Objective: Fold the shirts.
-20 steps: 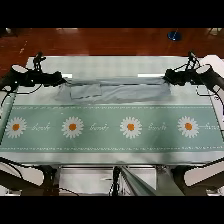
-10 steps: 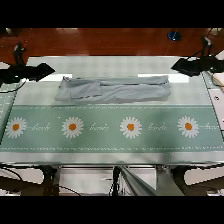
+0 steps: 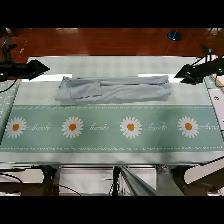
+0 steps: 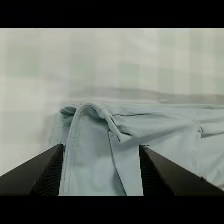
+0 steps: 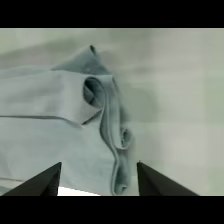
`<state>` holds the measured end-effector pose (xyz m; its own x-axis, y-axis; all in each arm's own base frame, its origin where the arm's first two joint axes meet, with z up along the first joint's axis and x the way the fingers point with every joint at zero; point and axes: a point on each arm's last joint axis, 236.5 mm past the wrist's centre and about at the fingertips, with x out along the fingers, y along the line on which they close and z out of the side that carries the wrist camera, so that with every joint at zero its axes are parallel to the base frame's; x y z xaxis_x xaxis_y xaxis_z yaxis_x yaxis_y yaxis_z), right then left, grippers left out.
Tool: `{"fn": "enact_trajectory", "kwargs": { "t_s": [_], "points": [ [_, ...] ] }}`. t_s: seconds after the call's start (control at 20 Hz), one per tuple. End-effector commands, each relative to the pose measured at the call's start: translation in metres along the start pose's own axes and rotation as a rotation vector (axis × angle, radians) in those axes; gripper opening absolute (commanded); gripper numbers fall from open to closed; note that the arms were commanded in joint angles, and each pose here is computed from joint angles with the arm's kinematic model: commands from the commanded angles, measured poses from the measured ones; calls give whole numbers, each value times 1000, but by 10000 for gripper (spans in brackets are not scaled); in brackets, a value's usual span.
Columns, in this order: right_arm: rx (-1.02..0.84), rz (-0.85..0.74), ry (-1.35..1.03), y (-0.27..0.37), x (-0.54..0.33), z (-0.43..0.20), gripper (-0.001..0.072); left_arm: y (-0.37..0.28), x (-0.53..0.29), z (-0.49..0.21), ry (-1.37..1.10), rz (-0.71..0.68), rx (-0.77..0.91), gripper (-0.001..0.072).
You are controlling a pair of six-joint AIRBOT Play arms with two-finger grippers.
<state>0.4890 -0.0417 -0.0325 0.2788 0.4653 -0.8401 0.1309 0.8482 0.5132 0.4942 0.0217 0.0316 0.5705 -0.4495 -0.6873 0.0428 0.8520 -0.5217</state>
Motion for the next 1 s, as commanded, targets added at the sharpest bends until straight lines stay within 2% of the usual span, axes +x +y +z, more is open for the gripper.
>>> {"fn": "enact_trajectory", "kwargs": {
  "t_s": [0.0, 0.35, 0.45, 0.55, 0.65, 0.7, 0.75, 0.8, 0.85, 0.95],
  "points": [
    [87, 184, 76, 18, 36, -9, 553, -10, -1, -10, 44, -28, 9, 549],
    [146, 190, 110, 11, 80, -13, 538, -22, 6, -15, 65, -46, 32, 549],
    [128, 184, 110, 20, 91, -13, 513, -28, 9, -17, 72, -53, 42, 550],
    [99, 177, 115, 32, 100, -15, 430, -35, 12, -19, 80, -60, 53, 549],
    [63, 149, 142, 37, 107, -23, 416, -41, 15, -21, 88, -67, 63, 549],
    [41, 122, 160, 36, 111, -28, 335, -44, 17, -22, 92, -71, 68, 549],
    [25, 101, 174, 36, 114, -32, 298, -45, 18, -23, 94, -73, 71, 549],
    [9, 90, 188, 38, 117, -36, 147, -46, 18, -23, 95, -74, 72, 549],
    [-5, 80, 193, 40, 120, -38, 47, -46, 18, -23, 95, -74, 72, 549],
    [-22, 80, 204, 44, 122, -41, 22, -46, 18, -23, 95, -74, 72, 549]
  ]
}}
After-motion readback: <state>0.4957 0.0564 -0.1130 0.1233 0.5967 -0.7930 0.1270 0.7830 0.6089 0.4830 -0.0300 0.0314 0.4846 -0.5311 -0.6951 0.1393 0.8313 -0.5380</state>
